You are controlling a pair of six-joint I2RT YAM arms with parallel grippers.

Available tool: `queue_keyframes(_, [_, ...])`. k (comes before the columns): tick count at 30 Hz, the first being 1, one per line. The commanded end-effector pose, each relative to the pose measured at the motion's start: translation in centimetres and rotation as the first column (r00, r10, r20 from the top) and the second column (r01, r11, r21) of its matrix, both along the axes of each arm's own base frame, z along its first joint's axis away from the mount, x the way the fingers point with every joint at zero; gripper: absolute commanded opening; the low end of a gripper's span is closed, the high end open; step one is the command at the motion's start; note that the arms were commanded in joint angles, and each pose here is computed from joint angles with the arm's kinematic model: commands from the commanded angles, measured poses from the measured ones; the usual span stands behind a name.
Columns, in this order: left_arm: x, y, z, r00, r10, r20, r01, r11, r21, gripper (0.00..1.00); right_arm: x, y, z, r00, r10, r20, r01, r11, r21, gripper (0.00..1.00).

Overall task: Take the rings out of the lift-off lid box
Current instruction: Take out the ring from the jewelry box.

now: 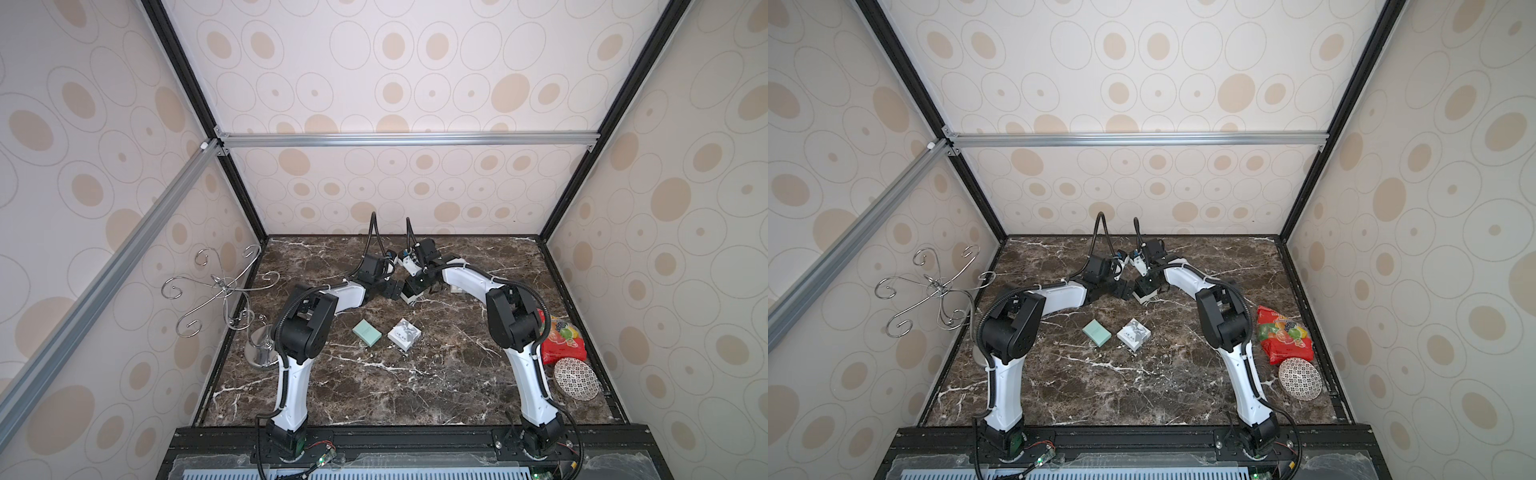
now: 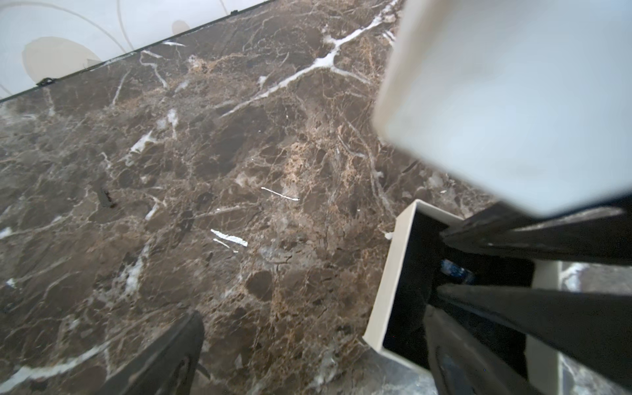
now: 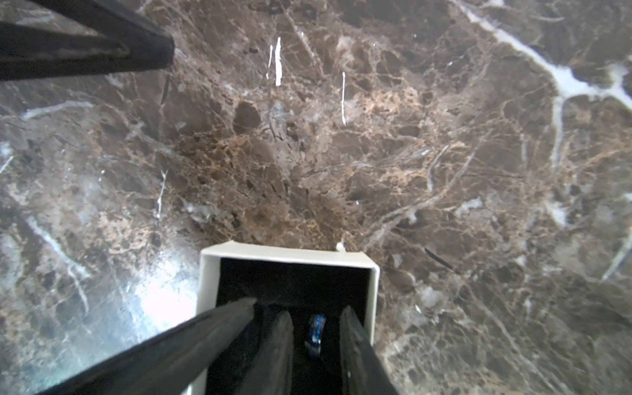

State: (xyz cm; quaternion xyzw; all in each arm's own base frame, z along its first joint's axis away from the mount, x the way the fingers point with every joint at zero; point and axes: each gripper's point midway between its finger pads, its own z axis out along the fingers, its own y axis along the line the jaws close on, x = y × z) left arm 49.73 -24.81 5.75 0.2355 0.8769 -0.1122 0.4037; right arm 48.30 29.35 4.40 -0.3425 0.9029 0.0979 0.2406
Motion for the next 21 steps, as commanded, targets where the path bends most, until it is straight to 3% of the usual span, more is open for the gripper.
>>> queue_keyframes(1, [0.5, 0.3, 2.3, 0.999, -0.003, 0.049, 0.004, 1.000, -0.005, 1.00, -1.0, -0.1, -1.8, 0.999, 0.028, -0.045, -0.031, 0.997, -0.066, 0.27])
queue_keyframes(21, [0.7, -0.1, 2.0, 0.999, -0.015, 0.043, 0.016, 1.000, -0.018, 1.00, -1.2, -0.4, -3.2, 0.996, 0.036, -0.076, -0.043, 0.994, -0.098, 0.05])
